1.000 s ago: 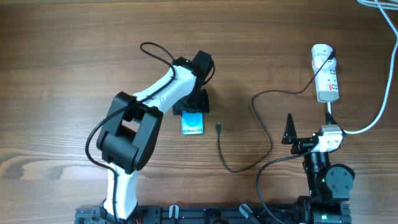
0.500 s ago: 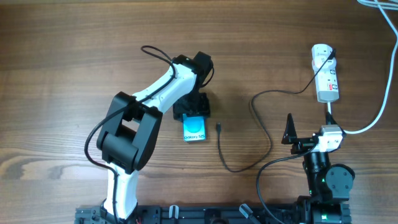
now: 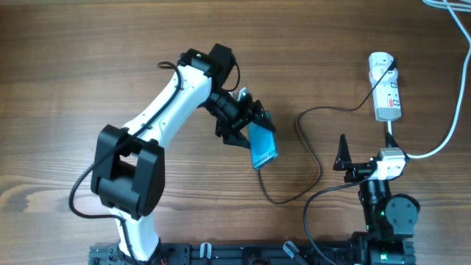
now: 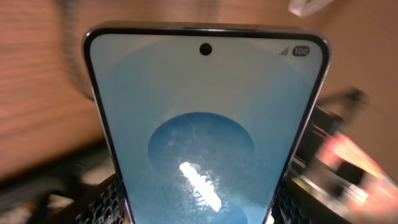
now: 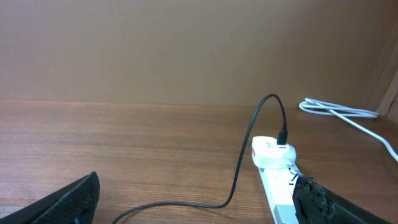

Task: Plug charger to phone and switch on socket
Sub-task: 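Lift the phone with the left gripper and tilt it upright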

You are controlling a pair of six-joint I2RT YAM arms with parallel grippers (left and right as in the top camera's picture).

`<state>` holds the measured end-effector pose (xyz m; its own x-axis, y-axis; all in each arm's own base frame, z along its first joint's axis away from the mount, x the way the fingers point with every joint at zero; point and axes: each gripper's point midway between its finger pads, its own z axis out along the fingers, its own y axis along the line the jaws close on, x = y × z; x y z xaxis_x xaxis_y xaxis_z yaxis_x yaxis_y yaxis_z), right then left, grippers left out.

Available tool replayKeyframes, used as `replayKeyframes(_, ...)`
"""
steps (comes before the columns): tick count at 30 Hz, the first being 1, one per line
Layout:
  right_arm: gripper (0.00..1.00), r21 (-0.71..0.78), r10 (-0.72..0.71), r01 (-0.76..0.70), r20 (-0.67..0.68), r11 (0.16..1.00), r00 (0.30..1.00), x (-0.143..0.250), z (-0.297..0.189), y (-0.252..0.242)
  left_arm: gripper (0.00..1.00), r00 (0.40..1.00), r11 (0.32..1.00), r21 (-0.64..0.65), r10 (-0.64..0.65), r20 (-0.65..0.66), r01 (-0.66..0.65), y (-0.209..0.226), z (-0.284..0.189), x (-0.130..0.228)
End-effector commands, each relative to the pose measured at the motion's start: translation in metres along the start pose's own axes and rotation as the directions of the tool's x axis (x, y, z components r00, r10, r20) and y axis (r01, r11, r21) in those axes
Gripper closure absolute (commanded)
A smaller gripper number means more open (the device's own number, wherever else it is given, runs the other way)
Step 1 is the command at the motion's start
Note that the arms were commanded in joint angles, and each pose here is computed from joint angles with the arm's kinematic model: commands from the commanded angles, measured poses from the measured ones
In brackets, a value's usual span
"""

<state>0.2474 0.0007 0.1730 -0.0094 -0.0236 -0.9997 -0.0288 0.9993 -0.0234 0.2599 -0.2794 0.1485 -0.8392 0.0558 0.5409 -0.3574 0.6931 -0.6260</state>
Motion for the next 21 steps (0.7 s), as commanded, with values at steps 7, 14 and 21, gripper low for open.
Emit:
replayKeyframes(7, 0.00, 0.014, 0.000, 0.000, 0.003, 1.000, 1.000, 0.000, 0.000, -0.003, 0.42, 0.976, 0.902, 0.430, 0.073, -0.203, 0.022, -0.072, -0.043, 0.042)
replayKeyframes(14, 0.00, 0.014, 0.000, -0.001, 0.003, 1.000, 1.000, 0.000, 0.000, -0.003, 0.46, 0.978, 0.854, 0.518, 0.064, -0.197, 0.048, -0.076, -0.070, 0.033)
replayKeyframes(21, 0.00, 0.014, 0.000, 0.000, 0.003, 1.000, 1.000, 0.000, 0.000, -0.003, 0.44, 0.986, 0.819, 0.571, 0.039, -0.163, 0.062, -0.071, -0.095, 0.021)
